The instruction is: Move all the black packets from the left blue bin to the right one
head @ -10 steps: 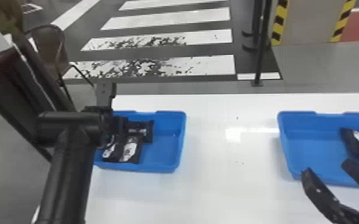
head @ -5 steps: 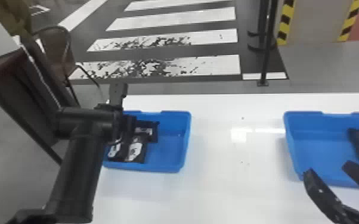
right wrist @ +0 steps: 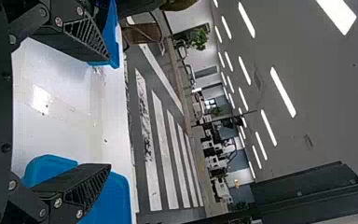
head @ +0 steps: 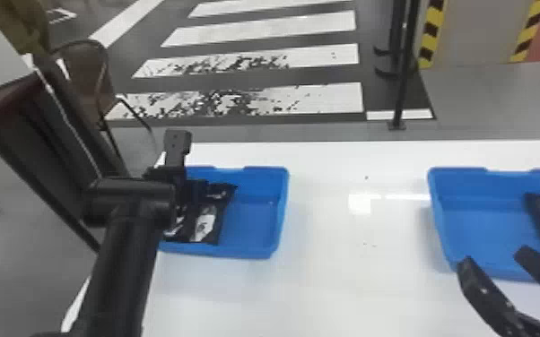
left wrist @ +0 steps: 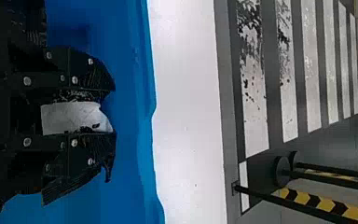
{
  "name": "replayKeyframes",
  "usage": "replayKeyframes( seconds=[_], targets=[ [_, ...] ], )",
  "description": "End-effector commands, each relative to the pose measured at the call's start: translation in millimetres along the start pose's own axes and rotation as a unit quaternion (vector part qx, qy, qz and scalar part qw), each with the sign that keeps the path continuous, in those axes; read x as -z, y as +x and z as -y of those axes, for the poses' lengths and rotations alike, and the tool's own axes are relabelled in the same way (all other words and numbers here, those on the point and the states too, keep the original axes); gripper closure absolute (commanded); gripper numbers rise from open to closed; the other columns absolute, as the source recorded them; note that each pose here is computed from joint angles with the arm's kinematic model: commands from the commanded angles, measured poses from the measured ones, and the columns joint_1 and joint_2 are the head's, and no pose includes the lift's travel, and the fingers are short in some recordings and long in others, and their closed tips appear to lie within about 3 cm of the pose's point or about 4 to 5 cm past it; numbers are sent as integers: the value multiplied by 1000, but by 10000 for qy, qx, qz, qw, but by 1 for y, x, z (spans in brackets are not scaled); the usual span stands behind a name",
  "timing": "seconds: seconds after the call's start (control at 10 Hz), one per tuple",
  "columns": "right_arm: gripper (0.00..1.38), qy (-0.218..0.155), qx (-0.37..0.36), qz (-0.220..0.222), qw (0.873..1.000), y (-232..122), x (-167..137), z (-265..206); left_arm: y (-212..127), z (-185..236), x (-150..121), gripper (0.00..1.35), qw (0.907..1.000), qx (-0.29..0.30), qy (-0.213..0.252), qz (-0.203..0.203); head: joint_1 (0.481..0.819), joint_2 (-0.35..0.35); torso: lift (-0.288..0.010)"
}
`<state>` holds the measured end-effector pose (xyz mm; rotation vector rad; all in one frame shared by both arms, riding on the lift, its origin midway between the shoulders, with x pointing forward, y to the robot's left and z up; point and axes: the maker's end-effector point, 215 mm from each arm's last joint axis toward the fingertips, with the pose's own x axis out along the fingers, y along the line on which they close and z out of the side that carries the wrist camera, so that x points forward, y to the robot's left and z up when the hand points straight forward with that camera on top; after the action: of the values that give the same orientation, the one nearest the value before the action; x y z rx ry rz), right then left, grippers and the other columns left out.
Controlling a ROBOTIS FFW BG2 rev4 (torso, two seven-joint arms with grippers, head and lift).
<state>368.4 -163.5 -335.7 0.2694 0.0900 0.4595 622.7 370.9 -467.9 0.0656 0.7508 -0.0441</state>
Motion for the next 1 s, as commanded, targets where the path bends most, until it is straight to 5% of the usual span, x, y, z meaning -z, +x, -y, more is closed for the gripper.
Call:
replayKeyframes(
  seconds=[0.0, 0.5, 0.7, 0.9],
  targets=[
    [226, 23, -3, -8, 10000, -1, 1, 0, -10, -5, -8, 1208, 9997, -17, -11, 239, 695, 229, -140],
    [226, 43, -53, -44, 10000, -1, 1, -4, -102, 31, -65, 1210, 9837, 546, -238, 1694, 695, 223, -140],
    [226, 133, -255, -25, 9996, 8, -2, -11, -134, 76, -69, 1208, 9676, 1168, -402, 2204, 695, 204, -140],
    [226, 579, -842, 145, 9947, 32, -7, -38, -159, 141, -66, 1210, 9390, 2137, -815, 2567, 695, 166, -140]
  ],
)
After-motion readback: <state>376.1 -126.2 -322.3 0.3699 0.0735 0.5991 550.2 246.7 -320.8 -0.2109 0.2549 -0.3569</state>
